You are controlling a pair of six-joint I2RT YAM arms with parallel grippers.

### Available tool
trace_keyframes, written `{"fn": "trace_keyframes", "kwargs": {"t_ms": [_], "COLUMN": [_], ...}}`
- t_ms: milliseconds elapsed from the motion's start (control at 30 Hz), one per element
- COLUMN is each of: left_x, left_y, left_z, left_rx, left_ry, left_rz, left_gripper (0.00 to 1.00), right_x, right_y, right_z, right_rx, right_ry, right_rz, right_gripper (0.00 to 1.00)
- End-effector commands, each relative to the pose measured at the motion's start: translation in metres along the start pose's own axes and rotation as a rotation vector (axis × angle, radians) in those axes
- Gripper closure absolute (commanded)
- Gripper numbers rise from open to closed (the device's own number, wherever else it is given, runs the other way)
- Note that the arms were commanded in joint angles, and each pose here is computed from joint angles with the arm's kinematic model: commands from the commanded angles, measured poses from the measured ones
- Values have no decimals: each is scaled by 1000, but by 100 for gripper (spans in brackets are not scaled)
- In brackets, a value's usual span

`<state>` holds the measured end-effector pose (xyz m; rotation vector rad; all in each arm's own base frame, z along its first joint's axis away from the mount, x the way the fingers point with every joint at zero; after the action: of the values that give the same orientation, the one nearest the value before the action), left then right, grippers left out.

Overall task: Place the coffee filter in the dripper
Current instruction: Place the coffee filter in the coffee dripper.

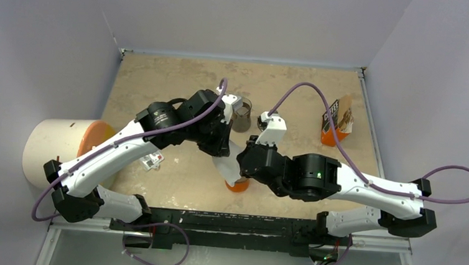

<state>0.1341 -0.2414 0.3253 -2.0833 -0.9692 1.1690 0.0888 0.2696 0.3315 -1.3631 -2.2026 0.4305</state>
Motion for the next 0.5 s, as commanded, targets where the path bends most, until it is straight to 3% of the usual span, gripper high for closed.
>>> {"fn": "trace_keyframes", "kwargs": {"t_ms": [0,467], "left_x": [0,-4], "left_y": [0,24], "left_z": [-2,4], "left_rx": [-1,46], "left_ry": [45,87], "left_rz": [-25,-71], "left_gripper": [100,100], "right_x": [-8,-32], "right_y": [-3,26], "right_z": [5,17], "right_rx": [20,89], "right_ry": [122,268], "right_rz": [22,62], "right_gripper": [100,100]}}
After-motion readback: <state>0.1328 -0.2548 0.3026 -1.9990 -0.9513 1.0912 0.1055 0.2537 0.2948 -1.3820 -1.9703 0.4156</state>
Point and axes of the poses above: each gripper's point midway between its finger pads, its own y axis out along the fingers, its own x axis along the line the jaws close on, z = x × y, the point moved 6 cm from there along -y, back along the fingers, and after that the axes turned 10 degrees about -y, right-handed, at the moved point
